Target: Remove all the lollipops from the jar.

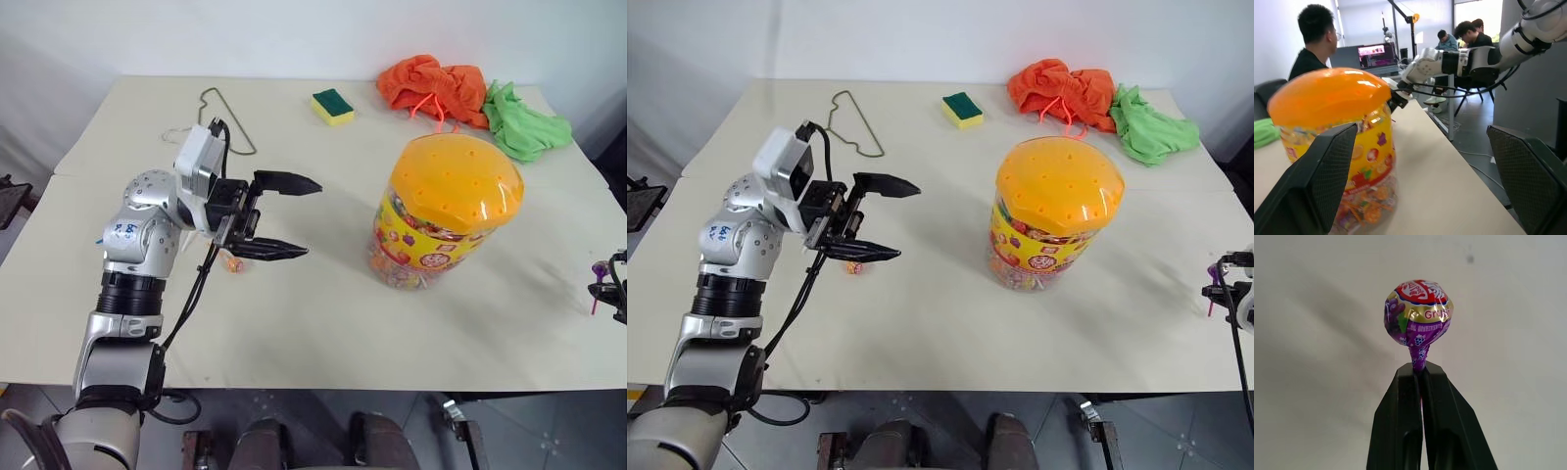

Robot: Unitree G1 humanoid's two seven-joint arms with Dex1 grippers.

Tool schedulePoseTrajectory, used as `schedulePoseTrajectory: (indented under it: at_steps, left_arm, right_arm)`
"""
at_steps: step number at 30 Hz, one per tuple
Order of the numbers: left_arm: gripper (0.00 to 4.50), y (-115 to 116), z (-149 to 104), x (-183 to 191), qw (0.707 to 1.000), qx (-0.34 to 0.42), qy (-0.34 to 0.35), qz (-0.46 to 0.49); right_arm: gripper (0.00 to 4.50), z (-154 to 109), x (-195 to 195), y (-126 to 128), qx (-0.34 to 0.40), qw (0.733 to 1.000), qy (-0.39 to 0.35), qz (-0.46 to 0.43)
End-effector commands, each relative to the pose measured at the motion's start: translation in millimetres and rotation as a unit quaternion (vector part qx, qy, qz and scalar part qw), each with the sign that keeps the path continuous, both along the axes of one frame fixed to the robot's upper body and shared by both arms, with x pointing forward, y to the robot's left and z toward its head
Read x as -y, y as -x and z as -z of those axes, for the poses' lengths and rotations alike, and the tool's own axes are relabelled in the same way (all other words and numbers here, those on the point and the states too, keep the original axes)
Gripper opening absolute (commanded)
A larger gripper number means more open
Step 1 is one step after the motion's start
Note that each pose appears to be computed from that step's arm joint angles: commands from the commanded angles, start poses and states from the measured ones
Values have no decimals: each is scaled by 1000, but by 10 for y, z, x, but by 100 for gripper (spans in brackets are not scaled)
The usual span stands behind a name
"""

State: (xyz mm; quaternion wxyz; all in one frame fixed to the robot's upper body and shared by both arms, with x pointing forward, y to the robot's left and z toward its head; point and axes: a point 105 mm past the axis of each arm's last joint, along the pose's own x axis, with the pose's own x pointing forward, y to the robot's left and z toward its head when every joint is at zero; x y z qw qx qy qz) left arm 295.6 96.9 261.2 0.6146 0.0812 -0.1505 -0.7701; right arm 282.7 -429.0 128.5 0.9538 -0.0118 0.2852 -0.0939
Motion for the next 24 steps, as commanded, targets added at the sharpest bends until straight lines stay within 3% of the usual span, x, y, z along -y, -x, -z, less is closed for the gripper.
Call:
schedulePoseTrajectory:
  at_steps: [1,10,19,24]
  left_arm:
    - [450,48,-90,-5,1000,21,1,-10]
    - [450,-46,-185,-54,998,13,12,-57]
    - [450,-168,-175,-66,996,1,9,-86]
    - [450,-203,-160,-88,995,3,8,-99]
  right_arm:
    - [132,-204,20,-8,32,999,14,-4]
    - [444,-404,-103,210,56,998,22,-24]
    - [448,-739,-444,387,126,987,55,-88]
    - [448,-994,-842,473,211,959,80,-173]
